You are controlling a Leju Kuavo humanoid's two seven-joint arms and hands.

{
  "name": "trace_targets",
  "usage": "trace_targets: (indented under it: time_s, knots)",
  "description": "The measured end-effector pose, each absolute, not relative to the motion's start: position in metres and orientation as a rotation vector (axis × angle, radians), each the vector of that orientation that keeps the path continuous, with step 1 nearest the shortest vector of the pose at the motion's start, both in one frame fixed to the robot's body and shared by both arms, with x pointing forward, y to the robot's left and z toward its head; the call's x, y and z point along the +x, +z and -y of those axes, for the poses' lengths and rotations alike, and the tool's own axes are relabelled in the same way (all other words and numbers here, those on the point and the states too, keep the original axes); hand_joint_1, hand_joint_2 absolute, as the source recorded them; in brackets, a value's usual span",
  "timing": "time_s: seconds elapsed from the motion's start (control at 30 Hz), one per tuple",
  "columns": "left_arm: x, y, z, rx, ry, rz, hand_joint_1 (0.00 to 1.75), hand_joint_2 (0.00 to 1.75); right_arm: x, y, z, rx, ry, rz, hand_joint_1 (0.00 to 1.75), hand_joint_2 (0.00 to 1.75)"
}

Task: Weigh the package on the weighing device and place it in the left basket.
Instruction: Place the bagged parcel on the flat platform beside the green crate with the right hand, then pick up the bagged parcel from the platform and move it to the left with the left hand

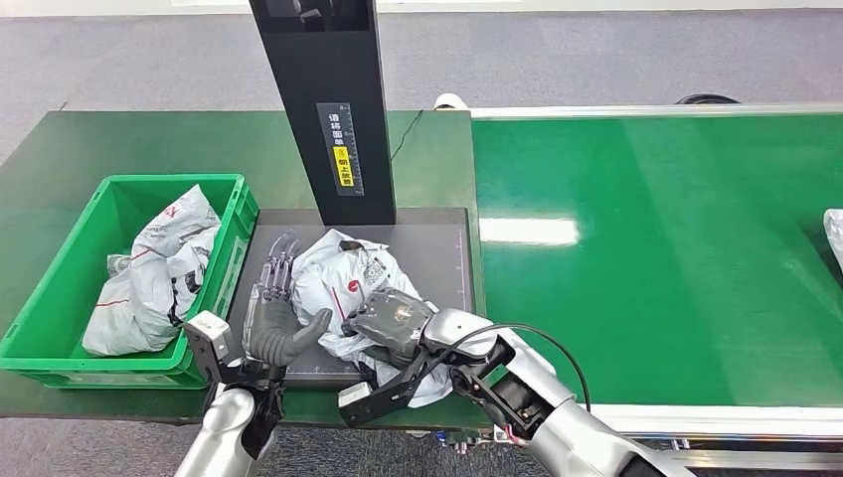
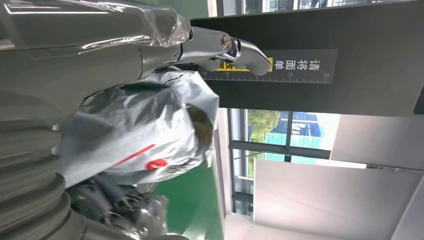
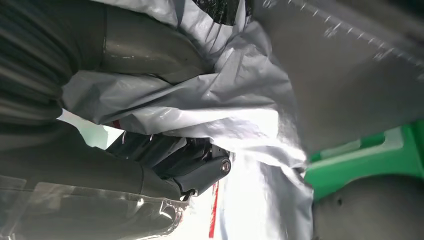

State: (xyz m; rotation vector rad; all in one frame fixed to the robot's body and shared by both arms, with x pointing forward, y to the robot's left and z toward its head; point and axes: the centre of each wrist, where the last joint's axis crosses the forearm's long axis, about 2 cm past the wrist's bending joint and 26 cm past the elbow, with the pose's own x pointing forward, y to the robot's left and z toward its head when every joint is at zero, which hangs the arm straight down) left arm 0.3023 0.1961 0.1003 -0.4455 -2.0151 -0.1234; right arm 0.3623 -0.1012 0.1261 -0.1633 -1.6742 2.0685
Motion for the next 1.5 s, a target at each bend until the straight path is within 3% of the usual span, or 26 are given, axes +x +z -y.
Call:
trace_targets:
  time_s: [0.07,0.2,0.3,0.33,0.43,0.47,0.67,0.83,1.13,1.5]
  knots:
    - [0.302,0.100,-0.195,-0.450,-0.122,2.013,0.00,1.75,0.365,0.126,0.100,-0.171,2.074,1.640,1.44,1.75]
    - [0.302,0.100,-0.193,-0.454,-0.125,2.011,0.00,1.75,0.369,0.125,0.100,-0.336,2.030,1.580,1.71,1.75]
    - [0.302,0.100,-0.193,-0.452,-0.125,2.010,0.00,1.75,0.374,0.125,0.104,-0.433,1.966,1.550,1.68,1.75]
    - [0.302,0.100,-0.193,-0.450,-0.123,2.010,0.00,1.75,0.375,0.125,0.106,-0.449,1.948,1.540,1.49,1.75]
    - [0.303,0.100,-0.193,-0.444,-0.116,2.010,0.00,1.75,0.378,0.125,0.108,-0.495,1.893,1.508,0.25,1.75]
    - [0.304,0.100,-0.193,-0.443,-0.114,2.010,0.00,1.75,0.378,0.124,0.108,-0.516,1.872,1.501,0.01,1.75]
    - [0.305,0.101,-0.193,-0.440,-0.109,2.013,0.00,1.75,0.381,0.125,0.111,-0.569,1.776,1.602,0.00,1.75]
    - [0.306,0.102,-0.192,-0.444,-0.111,2.015,0.00,1.75,0.381,0.124,0.116,-0.393,1.656,1.757,0.00,1.75]
    - [0.311,0.102,-0.191,-0.442,-0.127,2.032,0.00,1.75,0.375,0.129,0.119,0.188,1.150,1.984,0.00,1.75]
    - [0.311,0.100,-0.191,-0.385,-0.315,2.034,0.00,1.75,0.363,0.153,0.156,0.199,0.660,2.160,0.00,1.75]
